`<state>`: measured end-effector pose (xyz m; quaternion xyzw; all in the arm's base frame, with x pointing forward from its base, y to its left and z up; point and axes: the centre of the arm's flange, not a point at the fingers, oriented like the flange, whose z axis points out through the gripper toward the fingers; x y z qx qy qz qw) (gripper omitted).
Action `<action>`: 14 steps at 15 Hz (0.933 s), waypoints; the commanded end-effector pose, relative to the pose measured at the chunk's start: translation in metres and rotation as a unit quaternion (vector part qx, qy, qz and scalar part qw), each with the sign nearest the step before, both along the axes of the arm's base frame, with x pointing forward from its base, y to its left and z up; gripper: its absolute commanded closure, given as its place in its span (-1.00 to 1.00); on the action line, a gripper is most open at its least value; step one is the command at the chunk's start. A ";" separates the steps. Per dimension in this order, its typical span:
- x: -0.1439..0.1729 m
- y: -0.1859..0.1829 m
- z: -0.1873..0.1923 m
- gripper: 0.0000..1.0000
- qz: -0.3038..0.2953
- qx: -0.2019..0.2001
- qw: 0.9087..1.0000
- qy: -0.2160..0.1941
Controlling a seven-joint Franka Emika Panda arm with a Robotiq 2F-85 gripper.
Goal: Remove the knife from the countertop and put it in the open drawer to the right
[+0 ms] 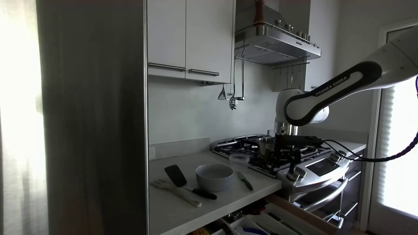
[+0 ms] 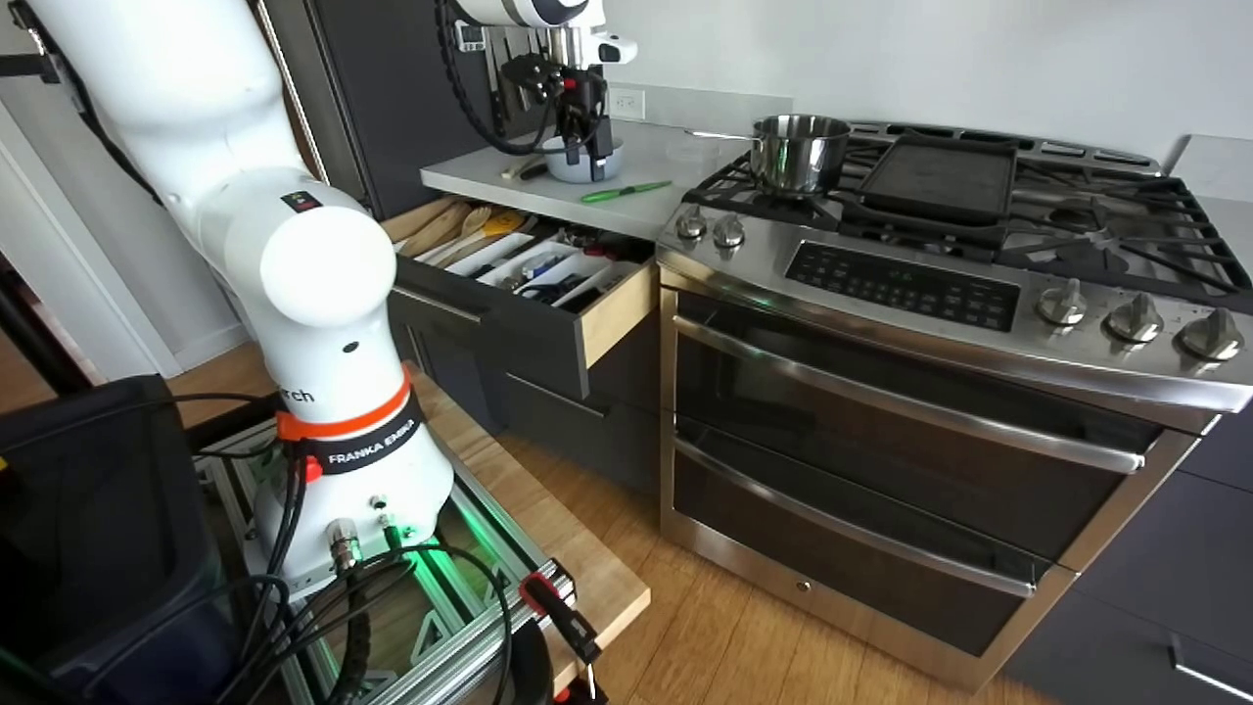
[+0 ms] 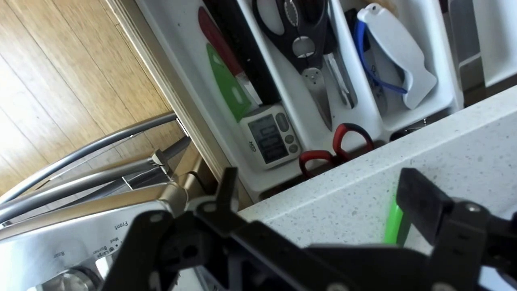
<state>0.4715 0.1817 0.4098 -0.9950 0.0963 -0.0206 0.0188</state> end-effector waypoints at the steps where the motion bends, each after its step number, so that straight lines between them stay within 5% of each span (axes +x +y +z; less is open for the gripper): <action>1: 0.000 0.000 0.001 -1.00 0.000 0.000 1.000 -0.001; 9: -0.002 0.000 0.006 -1.00 0.001 0.000 1.000 -0.006; 14: 0.031 0.028 -0.019 -1.00 -0.017 -0.006 1.000 -0.022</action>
